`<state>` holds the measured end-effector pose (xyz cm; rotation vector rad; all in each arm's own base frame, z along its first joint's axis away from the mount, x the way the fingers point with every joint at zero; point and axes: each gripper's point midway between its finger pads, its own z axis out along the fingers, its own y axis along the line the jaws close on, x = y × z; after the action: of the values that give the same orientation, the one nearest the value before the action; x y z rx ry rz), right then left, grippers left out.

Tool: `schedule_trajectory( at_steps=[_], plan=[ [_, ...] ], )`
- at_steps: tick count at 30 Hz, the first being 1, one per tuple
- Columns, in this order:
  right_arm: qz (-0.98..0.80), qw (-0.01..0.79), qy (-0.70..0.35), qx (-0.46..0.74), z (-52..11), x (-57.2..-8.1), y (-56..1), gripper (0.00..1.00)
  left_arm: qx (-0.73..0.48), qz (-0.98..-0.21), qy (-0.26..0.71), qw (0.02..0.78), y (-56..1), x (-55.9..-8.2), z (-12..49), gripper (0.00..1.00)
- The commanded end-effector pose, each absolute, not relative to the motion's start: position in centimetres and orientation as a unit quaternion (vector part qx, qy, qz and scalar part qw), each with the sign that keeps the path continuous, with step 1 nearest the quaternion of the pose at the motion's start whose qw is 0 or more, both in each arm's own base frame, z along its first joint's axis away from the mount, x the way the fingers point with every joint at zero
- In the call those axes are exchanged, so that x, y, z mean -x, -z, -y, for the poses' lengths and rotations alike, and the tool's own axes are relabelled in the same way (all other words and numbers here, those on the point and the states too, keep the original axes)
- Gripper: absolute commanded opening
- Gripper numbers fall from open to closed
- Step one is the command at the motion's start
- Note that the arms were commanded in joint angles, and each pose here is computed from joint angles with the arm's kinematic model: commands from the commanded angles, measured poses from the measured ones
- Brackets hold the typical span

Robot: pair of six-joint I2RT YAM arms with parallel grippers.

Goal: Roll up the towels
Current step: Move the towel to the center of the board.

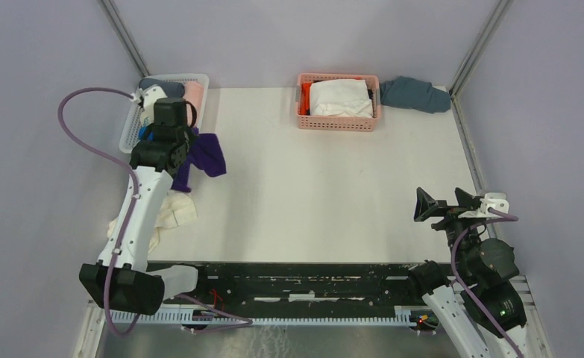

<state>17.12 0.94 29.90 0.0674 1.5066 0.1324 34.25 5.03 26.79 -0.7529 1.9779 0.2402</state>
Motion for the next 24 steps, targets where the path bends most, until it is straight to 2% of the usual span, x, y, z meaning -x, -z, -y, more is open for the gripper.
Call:
schedule_trajectory(
  at_steps=[1,7,14,18,24],
  plan=[
    [-0.679,0.731,-0.059,-0.031,-1.0,-17.5,-30.5,1.00,0.210,-0.831,0.017,0.514,-31.4,-35.0,3.5,0.03],
    [-0.686,0.725,-0.057,-0.024,-1.2,-17.7,-30.3,1.00,0.042,-0.852,0.121,0.507,-33.6,-35.5,18.7,0.03],
    [-0.705,0.706,-0.067,-0.005,-2.3,-18.3,-30.7,1.00,-0.120,-0.852,0.163,0.484,-30.9,-34.1,31.0,0.06],
    [-0.727,0.682,-0.077,-0.001,-3.2,-19.0,-30.8,1.00,-0.134,-0.863,0.128,0.470,-26.5,-34.0,30.7,0.20],
    [-0.778,0.620,-0.098,0.012,-5.5,-21.0,-28.6,1.00,-0.123,-0.865,0.076,0.480,-22.9,-33.1,27.0,0.54]
  ],
)
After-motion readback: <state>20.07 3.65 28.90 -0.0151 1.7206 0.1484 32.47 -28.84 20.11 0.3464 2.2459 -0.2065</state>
